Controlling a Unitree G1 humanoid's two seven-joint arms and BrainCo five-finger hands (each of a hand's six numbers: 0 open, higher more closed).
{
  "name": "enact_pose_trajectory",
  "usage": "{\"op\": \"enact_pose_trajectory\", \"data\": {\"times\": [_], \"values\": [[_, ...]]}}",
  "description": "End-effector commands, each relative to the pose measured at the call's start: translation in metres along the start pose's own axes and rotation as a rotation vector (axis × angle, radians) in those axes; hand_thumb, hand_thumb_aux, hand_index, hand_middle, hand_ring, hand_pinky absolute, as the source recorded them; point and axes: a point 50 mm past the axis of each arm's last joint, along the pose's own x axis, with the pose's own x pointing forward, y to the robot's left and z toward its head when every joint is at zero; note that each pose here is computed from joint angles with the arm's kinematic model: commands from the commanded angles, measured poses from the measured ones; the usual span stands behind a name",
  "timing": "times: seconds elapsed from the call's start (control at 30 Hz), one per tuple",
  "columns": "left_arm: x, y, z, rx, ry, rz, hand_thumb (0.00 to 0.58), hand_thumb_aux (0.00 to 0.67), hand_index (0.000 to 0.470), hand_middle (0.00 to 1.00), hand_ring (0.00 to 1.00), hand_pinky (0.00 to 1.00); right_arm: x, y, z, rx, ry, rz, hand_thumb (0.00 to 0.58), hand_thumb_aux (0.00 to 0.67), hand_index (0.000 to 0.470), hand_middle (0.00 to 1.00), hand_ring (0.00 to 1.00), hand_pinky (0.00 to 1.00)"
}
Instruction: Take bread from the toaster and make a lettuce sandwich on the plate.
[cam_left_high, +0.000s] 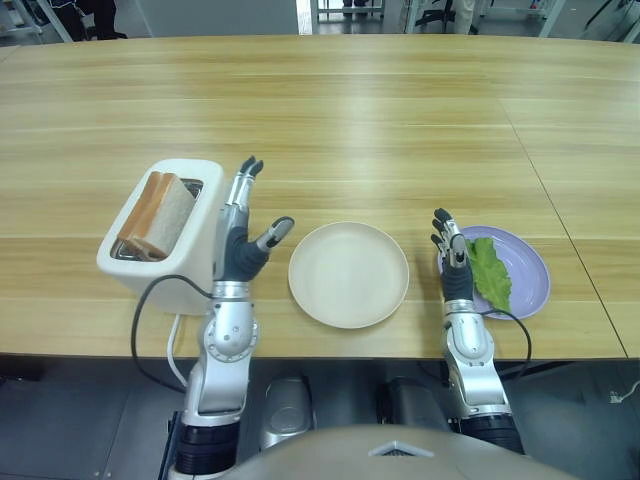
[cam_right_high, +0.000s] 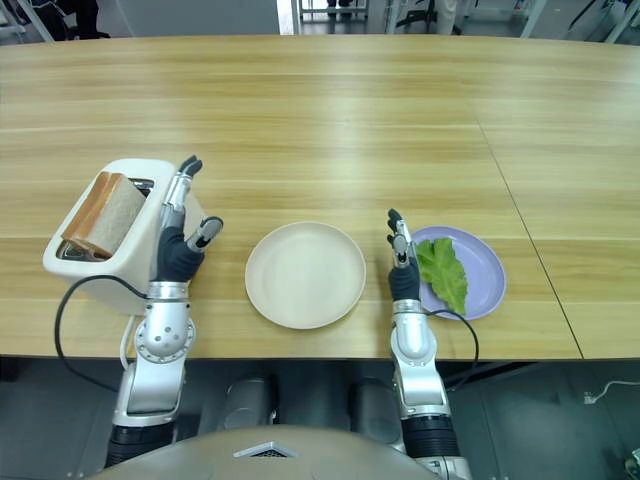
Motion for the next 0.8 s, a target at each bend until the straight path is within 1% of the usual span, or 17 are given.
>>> {"op": "enact_pose_trajectory", "data": {"times": [0.03,0.17,0.33,0.53,0.67,0.8], "values": [[0.008,0.028,-0.005,0.226,0.015,0.080,0.000,0.000,0.000,0.00,0.00,0.00,-0.002,-0.002,-0.002,-0.001,0.016,-0.017,0.000,0.000,0.000,0.00,0.00,0.00],[0.009,0.058,-0.020,0.473,0.078,0.136,0.000,0.000,0.000,0.00,0.00,0.00,-0.002,-0.002,-0.002,-0.001,0.017,-0.012,0.000,0.000,0.000,0.00,0.00,0.00],[0.003,0.077,-0.041,0.726,0.173,0.127,0.000,0.000,0.000,0.00,0.00,0.00,-0.004,-0.003,-0.002,-0.001,0.022,-0.013,0.000,0.000,0.000,0.00,0.00,0.00],[-0.003,0.100,-0.053,0.881,0.263,0.135,0.000,0.000,0.000,0.00,0.00,0.00,-0.009,-0.006,-0.001,-0.001,0.023,-0.035,0.000,0.000,0.000,0.00,0.00,0.00],[-0.004,0.114,-0.063,0.941,0.331,0.132,0.000,0.000,0.000,0.00,0.00,0.00,-0.012,-0.007,-0.001,0.000,0.026,-0.046,0.000,0.000,0.000,0.00,0.00,0.00],[-0.005,0.130,-0.065,0.988,0.377,0.160,0.000,0.000,0.000,0.00,0.00,0.00,-0.014,-0.010,-0.002,-0.004,0.035,-0.053,0.000,0.000,0.000,0.00,0.00,0.00]]}}
